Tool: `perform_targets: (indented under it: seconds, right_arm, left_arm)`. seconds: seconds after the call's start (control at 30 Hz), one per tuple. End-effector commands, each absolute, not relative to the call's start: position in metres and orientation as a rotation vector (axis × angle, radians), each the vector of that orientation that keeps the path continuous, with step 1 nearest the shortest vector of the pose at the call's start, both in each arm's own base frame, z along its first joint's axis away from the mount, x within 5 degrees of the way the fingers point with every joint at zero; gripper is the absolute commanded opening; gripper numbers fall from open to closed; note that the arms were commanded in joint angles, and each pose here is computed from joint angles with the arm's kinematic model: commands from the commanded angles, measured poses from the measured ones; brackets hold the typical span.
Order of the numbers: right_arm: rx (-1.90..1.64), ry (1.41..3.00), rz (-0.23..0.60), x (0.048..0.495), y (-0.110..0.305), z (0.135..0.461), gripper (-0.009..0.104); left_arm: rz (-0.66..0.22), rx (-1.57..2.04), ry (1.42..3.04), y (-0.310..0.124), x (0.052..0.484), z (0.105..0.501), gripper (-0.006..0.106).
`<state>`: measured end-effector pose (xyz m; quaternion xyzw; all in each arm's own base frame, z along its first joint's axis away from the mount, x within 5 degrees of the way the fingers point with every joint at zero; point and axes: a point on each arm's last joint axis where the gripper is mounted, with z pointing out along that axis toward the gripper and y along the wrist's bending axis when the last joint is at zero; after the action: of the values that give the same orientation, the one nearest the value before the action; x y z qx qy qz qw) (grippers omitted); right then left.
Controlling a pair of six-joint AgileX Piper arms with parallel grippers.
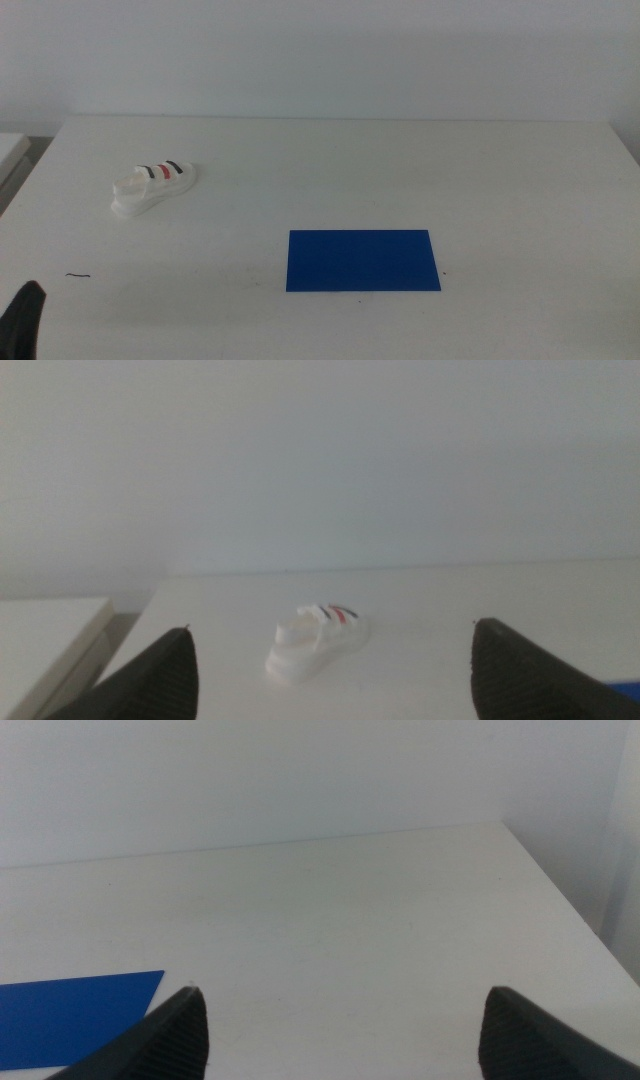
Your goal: Use one arm to grab the shoe from the table and place it on the mat.
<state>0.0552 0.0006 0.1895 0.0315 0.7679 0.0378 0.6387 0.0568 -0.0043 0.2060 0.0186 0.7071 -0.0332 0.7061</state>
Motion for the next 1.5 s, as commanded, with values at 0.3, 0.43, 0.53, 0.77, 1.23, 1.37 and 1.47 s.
perform_targets:
  seconds: [0.3, 0.43, 0.53, 0.77, 1.23, 1.37, 1.47]
  right_arm:
    - [0.063, 1.744, 0.078, 0.055, 0.000, 0.190, 0.079]
    - [0.063, 1.744, 0.078, 0.055, 0.000, 0.190, 0.079]
    - [0.063, 1.744, 0.078, 0.055, 0.000, 0.190, 0.079]
    - [0.063, 1.744, 0.078, 0.055, 0.000, 0.190, 0.079]
    - [0.063, 1.744, 0.078, 0.055, 0.000, 0.190, 0.079]
    - [0.063, 1.744, 0.078, 0.055, 0.000, 0.190, 0.079]
    - [0.063, 1.744, 0.078, 0.055, 0.000, 0.190, 0.079]
  left_arm:
    - [-0.088, 0.085, 2.373, -0.015, 0.158, 0.341, 0.094]
    - [-0.060, 0.188, 2.573, -0.020, 0.231, 0.355, 0.094]
    - [-0.034, 0.467, 2.569, -0.028, 0.292, 0.354, 0.094]
    - [-0.007, 0.679, 2.719, -0.022, 0.392, 0.317, 0.094]
    - [0.057, 0.981, 2.823, -0.010, 0.473, 0.200, 0.094]
    - [0.024, 0.999, 2.868, -0.010, 0.477, 0.175, 0.094]
    - [0.007, 1.010, 2.889, -0.011, 0.478, 0.163, 0.092]
